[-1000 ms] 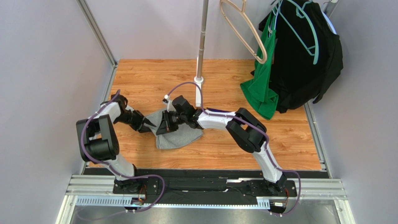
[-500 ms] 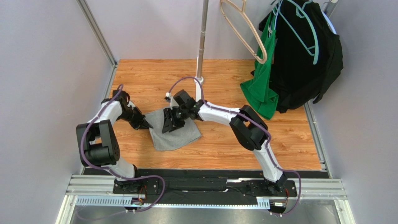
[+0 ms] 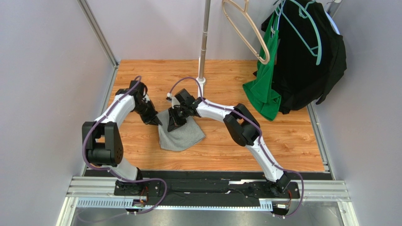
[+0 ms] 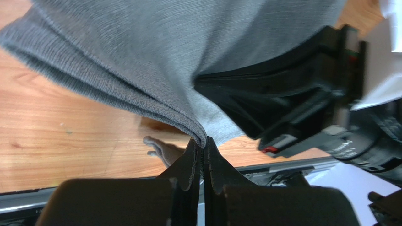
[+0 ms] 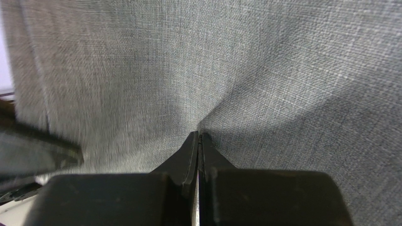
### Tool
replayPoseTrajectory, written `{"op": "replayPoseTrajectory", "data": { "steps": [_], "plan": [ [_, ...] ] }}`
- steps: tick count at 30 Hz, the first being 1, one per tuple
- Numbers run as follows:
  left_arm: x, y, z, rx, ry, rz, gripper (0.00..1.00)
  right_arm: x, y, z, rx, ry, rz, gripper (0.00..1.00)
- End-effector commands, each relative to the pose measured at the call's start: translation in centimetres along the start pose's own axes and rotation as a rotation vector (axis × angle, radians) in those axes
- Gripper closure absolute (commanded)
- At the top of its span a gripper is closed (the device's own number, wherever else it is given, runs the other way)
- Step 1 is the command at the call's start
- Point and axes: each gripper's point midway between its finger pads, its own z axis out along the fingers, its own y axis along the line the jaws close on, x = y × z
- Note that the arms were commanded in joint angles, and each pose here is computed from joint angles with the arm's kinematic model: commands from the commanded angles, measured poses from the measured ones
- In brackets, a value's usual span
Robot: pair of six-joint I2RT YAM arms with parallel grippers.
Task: Fold the napkin into a case and place the utensils inside
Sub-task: Fold the lower triangle-folded napkin at the center of the board.
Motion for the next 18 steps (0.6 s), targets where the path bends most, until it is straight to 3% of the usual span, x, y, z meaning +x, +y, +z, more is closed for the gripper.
{"op": "replayPoseTrajectory", "data": {
  "steps": [1,6,11,18],
  "plan": [
    [-0.4,-2.6,0.3,-0.030,-0.009,0.045,1.00,0.5,-1.1,0.6,0.028,0.004,0.019,1.00],
    [-0.6,-3.9,1.9,-0.062,0.021,0.077,1.00,-0.2,-0.1,-1.0,-0.036,-0.020,0.067,1.00],
    [-0.7,-4.8,3.1,-0.094,0.030,0.105,1.00,-2.6,0.0,-6.2,-0.103,-0.106,0.136,1.00],
    [-0.8,-6.1,4.1,-0.101,0.039,0.122,1.00,0.4,-2.3,-6.9,-0.068,-0.062,0.156,1.00]
  ]
}}
